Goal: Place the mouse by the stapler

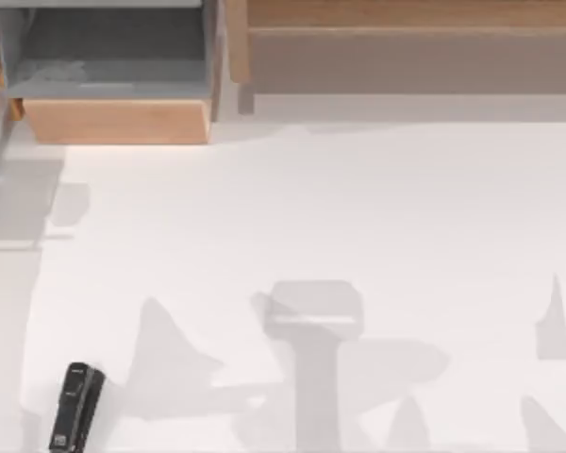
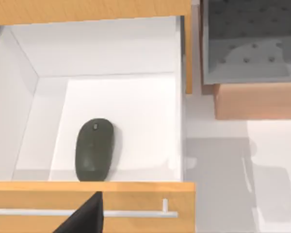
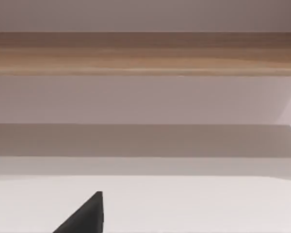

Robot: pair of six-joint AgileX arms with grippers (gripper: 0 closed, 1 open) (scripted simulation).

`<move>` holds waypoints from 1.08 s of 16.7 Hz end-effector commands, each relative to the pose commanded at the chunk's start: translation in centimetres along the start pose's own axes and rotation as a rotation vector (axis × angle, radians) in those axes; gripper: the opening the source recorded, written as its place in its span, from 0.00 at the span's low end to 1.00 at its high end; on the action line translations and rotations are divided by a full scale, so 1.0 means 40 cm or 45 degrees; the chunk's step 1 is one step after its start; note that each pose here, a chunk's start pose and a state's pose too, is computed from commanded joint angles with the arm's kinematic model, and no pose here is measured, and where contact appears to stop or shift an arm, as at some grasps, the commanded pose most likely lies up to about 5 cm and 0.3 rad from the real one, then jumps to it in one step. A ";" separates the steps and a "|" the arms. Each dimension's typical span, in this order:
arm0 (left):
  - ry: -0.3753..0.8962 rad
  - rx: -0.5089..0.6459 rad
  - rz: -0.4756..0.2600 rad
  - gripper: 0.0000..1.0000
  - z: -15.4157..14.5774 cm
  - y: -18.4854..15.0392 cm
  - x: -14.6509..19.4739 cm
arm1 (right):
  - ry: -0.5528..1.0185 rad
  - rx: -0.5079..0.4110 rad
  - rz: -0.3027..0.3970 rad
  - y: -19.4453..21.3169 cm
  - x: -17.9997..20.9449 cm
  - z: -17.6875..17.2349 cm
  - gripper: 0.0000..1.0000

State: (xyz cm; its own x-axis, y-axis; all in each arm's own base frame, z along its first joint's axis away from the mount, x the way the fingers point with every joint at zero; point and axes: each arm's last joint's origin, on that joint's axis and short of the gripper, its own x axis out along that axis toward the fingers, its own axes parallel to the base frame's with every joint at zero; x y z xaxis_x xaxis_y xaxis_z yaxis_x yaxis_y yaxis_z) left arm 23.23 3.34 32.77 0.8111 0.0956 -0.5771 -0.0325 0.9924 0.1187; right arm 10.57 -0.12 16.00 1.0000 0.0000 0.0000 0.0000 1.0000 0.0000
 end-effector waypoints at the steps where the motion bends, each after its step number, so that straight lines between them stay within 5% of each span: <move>1: 0.075 0.006 0.001 1.00 0.039 0.017 0.036 | 0.000 0.000 0.000 0.000 0.000 0.000 1.00; 8: 0.581 0.015 -0.030 1.00 0.168 0.161 0.374 | 0.000 0.000 0.000 0.000 0.000 0.000 1.00; 13: 0.867 0.001 -0.089 1.00 0.114 0.251 0.602 | 0.000 0.000 0.000 0.000 0.000 0.000 1.00; 18: 1.036 0.000 -0.154 1.00 0.034 0.286 0.743 | 0.000 0.000 0.000 0.000 0.000 0.000 1.00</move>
State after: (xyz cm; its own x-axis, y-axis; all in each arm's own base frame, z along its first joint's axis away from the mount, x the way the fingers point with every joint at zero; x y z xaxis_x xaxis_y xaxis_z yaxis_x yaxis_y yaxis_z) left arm 47.76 17.45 18.06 0.1318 0.0143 -0.9912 0.0279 0.9994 0.0181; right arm 10.57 -0.12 16.00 1.0000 0.0000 0.0000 0.0000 1.0000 0.0000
